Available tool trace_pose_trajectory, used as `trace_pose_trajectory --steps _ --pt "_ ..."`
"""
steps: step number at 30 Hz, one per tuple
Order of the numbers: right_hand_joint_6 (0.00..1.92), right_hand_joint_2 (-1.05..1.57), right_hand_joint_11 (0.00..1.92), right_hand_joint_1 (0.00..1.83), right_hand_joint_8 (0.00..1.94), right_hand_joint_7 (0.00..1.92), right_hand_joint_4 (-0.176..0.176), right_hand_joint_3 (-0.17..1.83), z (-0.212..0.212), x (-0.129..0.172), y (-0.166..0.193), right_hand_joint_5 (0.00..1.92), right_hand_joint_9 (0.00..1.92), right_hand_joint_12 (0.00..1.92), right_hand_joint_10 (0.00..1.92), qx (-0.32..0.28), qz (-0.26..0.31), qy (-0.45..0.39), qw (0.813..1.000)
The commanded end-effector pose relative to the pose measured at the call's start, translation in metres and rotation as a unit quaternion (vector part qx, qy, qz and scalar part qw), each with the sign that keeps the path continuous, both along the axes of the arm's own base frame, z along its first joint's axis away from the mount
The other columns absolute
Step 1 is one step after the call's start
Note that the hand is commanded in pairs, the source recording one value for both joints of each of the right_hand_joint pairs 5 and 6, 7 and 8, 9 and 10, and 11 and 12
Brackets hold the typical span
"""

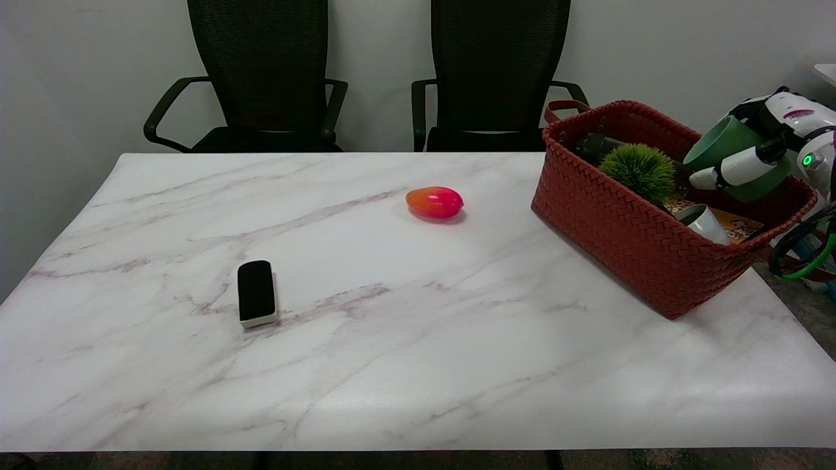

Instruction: Place the green mug into the brown storage basket.

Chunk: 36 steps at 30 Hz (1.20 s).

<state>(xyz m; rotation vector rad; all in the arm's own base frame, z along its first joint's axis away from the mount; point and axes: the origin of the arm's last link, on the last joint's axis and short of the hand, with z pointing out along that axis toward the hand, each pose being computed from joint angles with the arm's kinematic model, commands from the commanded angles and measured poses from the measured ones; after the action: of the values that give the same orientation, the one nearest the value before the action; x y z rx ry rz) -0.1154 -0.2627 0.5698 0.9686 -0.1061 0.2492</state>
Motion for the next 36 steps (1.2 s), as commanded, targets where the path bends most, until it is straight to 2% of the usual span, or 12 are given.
trace_pose_trajectory --steps 1,14,16,18,21,36 --pt "0.56 0.57 0.81 1.30 0.98 0.98 0.000 0.71 -0.0040 -0.0138 -0.0024 0.56 0.96 0.81 0.96 0.005 -0.022 -0.003 1.000" --pt "0.50 0.44 0.43 1.30 0.94 0.94 0.000 0.88 -0.0051 -0.0150 -0.0030 0.50 0.79 0.43 0.79 0.007 -0.024 -0.001 1.000" --pt "0.49 0.42 0.42 1.30 0.92 0.92 0.000 0.91 -0.0054 -0.0149 -0.0032 0.49 0.74 0.42 0.74 0.008 -0.023 -0.001 1.000" --pt "0.51 0.37 0.40 1.30 0.87 0.87 0.000 1.00 -0.0057 -0.0146 -0.0033 0.51 0.60 0.40 0.60 0.009 -0.022 0.000 1.000" --pt "0.51 0.35 0.39 1.30 0.81 0.81 0.000 1.04 -0.0057 -0.0145 -0.0033 0.51 0.56 0.39 0.56 0.009 -0.022 0.001 1.000" --pt "0.48 0.29 0.36 1.29 0.74 0.74 0.000 1.07 -0.0049 -0.0140 -0.0037 0.48 0.50 0.36 0.50 0.009 -0.021 0.001 1.000"
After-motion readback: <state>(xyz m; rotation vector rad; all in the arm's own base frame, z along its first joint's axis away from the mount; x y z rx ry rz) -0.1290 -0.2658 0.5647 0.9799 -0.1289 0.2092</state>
